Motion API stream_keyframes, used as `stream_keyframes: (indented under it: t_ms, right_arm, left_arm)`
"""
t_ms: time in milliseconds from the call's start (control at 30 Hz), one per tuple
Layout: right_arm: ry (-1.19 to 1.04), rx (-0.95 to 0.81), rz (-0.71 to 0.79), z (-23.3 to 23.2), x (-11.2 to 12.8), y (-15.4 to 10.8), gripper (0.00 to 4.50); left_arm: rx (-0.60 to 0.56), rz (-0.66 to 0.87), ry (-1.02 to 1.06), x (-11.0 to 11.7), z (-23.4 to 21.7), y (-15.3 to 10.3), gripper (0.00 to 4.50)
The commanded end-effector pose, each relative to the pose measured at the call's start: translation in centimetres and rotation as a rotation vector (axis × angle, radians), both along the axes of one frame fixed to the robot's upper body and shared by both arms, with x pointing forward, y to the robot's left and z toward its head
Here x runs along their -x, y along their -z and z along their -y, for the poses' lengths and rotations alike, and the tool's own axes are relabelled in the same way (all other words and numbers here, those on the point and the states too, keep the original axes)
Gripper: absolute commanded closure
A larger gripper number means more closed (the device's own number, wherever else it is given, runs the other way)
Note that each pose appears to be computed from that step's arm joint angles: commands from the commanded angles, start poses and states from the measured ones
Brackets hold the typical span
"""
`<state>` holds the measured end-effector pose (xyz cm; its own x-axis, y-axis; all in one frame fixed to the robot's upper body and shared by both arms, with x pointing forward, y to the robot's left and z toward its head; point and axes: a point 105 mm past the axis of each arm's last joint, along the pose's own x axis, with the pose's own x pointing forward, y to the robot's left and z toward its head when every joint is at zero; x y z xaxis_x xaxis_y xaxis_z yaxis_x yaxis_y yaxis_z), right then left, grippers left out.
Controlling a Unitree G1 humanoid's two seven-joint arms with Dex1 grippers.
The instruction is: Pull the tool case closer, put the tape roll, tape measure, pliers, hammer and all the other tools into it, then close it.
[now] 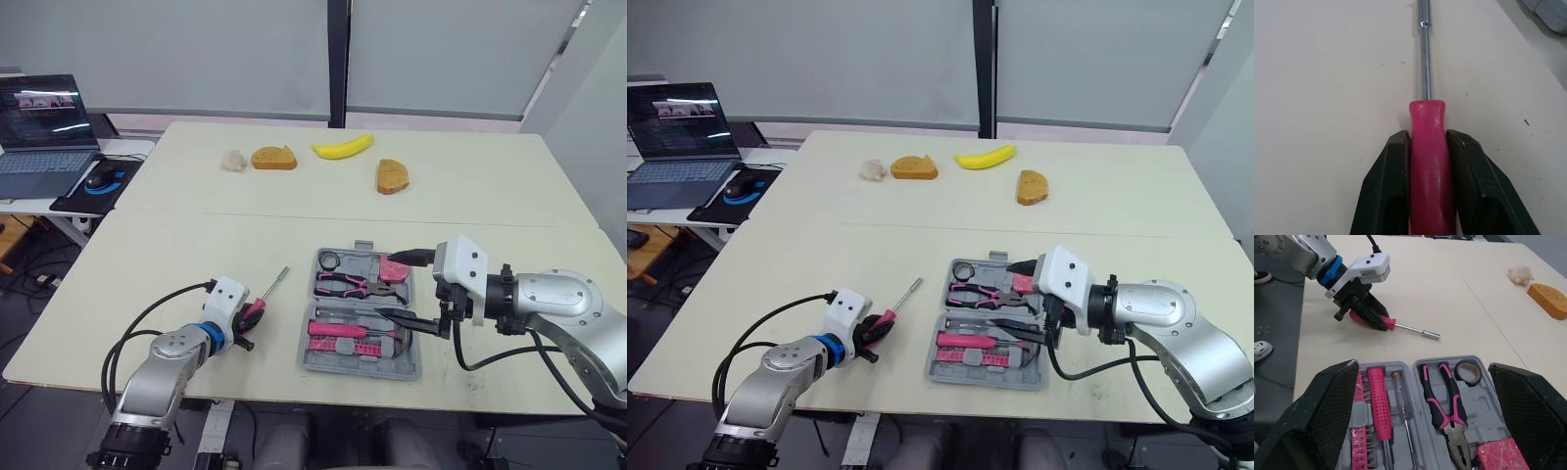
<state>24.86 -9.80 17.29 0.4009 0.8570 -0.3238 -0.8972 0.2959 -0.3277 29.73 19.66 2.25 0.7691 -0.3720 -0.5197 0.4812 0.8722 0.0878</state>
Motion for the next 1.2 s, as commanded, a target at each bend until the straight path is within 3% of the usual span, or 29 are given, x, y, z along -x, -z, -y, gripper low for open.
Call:
stream_keyframes:
  t_ms: [33,133,233,367,767,967,1200]
  right_arm:
    - [-0.02,0.004,0.041,-0.2,0.3,-0.6,0.0]
    - [-0.02,0.01,0.041,-0.1,0.2,-0.6,0.0]
    - [-0.019,0.011,0.041,-0.1,0.1,-0.6,0.0]
    - [-0.021,0.007,0.043,-0.2,0.0,-0.6,0.0]
    - [-0.015,0.006,0.025,-0.4,0.5,-0.7,0.0]
    - [-0.015,0.007,0.029,-0.5,0.5,-0.7,0.0]
    - [-0.013,0.008,0.037,-0.5,0.5,-0.8,0.0]
  left_arm:
    - [0.028,0.056,0.065,-0.7,0.8,-1.6,3.72]
    - [0.141,0.051,0.139,-0.6,1.7,-3.7,3.72]
    - [0.176,0.035,0.171,-0.6,1.4,-4.8,3.72]
    - [0.096,0.014,0.226,-0.6,0.8,-4.6,3.72]
    - [-0.082,-0.012,0.281,-0.2,0.7,-0.4,3.72]
    - [-0.07,-0.016,0.288,-0.3,0.9,0.0,1.91]
    - [-0.084,-0.02,0.286,-0.4,0.8,0.1,1.91]
